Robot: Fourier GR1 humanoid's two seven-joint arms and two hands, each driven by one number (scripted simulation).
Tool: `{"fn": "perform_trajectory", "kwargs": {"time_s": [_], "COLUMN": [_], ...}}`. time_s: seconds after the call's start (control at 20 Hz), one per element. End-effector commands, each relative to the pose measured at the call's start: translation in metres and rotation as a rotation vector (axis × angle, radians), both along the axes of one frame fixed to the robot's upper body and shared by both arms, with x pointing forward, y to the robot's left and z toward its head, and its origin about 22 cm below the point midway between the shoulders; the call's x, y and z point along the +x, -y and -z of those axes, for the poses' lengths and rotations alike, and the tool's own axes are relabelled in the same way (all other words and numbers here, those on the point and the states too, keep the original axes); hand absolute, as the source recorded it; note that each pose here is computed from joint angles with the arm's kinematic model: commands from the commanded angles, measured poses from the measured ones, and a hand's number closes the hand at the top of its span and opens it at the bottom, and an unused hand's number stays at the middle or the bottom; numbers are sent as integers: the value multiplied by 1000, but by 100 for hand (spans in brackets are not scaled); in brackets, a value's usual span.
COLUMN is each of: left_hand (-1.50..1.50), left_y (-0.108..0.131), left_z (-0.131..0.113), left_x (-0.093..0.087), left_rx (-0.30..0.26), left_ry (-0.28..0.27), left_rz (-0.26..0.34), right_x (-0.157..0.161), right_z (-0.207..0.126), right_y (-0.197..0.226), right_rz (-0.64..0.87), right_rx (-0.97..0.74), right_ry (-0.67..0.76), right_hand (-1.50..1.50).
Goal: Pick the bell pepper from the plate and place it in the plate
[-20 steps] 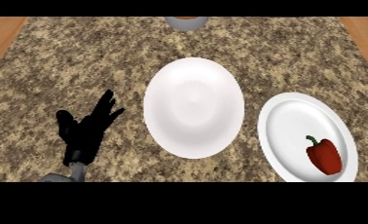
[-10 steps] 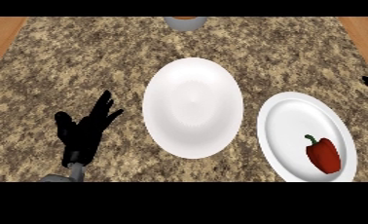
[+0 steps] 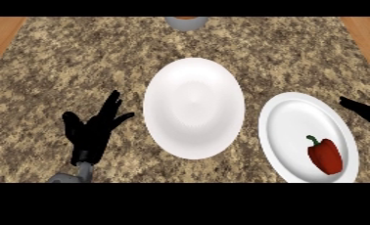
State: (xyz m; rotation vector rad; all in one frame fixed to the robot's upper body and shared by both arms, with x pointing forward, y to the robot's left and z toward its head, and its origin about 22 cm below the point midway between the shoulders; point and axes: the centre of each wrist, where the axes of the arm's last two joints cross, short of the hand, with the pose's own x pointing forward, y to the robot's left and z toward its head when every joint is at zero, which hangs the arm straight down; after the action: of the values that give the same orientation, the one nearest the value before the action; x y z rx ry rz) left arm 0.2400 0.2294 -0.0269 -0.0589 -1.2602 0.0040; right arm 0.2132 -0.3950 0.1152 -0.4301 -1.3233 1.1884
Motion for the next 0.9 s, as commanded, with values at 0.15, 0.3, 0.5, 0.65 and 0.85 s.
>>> {"fn": "perform_trajectory", "kwargs": {"time_s": [0.15, 0.3, 0.5, 0.65, 0.85], "left_hand": [0, 0, 0, 0, 0], "left_y": [-16, -16, -8, -1, -7], "left_z": [17, 13, -4, 19, 6], "left_x": [-20, -9, 2, -16, -11], "left_rx": [53, 66, 40, 55, 40], "left_ry": [-66, -77, -72, -65, -83], "left_rz": [-21, -30, -45, -25, -28], "right_x": [-7, 2, -8, -8, -8], "right_z": [24, 27, 44, 22, 42], "right_y": [-7, -29, -22, -14, -42], "right_rz": [-11, 19, 34, 54, 47], "right_rx": [-3, -36, -135, -148, -160], "right_ry": [-26, 12, 14, 20, 0], "right_hand": [-150, -150, -150, -150, -150]}}
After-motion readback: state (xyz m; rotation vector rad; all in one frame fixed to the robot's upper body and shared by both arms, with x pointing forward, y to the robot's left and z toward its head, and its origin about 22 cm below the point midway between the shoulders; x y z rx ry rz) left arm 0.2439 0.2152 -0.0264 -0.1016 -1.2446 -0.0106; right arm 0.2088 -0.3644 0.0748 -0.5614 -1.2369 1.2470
